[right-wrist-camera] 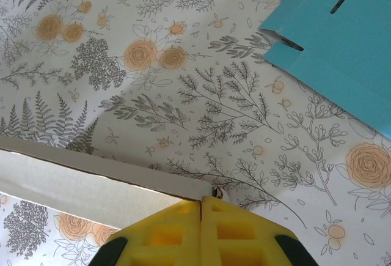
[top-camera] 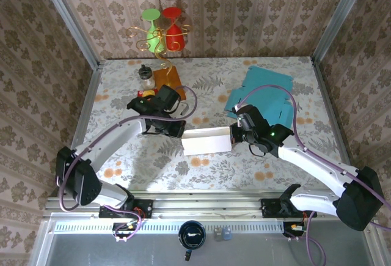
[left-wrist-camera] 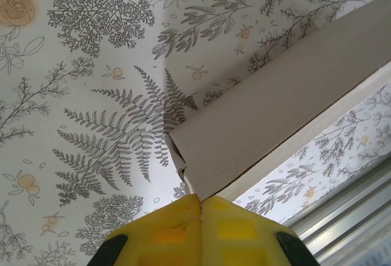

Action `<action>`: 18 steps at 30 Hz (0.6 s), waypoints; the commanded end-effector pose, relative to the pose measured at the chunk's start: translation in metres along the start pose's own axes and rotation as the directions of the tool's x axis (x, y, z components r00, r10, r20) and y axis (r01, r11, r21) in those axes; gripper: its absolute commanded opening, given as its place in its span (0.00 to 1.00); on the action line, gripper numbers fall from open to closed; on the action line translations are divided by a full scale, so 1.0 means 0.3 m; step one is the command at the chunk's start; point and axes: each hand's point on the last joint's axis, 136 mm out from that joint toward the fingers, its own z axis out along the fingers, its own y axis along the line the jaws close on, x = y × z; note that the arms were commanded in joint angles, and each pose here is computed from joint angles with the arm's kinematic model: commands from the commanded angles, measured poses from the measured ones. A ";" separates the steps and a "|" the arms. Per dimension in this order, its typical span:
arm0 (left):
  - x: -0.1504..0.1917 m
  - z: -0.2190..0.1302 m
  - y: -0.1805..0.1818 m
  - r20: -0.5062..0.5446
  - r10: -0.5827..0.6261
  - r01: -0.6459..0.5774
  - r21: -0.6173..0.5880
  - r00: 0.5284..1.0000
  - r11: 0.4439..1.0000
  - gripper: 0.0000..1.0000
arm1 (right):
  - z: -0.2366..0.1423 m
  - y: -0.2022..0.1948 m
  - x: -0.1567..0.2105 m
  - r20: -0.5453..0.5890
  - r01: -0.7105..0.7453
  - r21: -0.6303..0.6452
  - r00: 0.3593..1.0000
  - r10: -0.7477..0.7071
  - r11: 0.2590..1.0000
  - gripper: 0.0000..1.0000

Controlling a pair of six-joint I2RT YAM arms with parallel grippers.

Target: Fold the paper box

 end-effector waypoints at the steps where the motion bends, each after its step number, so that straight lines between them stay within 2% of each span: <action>1: -0.014 -0.016 -0.022 -0.016 -0.083 0.084 0.020 0.996 0.996 0.00 | -0.018 0.005 -0.007 0.032 -0.008 -0.001 0.999 0.008 1.000 0.00; 7: -0.054 -0.020 -0.029 0.006 -0.146 0.146 0.033 0.989 0.989 0.00 | -0.024 0.011 -0.011 0.055 -0.006 -0.013 0.998 0.007 1.000 0.00; 18: -0.056 0.001 -0.026 -0.009 -0.199 0.199 0.053 0.980 0.979 0.00 | -0.012 0.010 0.006 0.047 -0.014 -0.013 0.999 0.015 1.000 0.00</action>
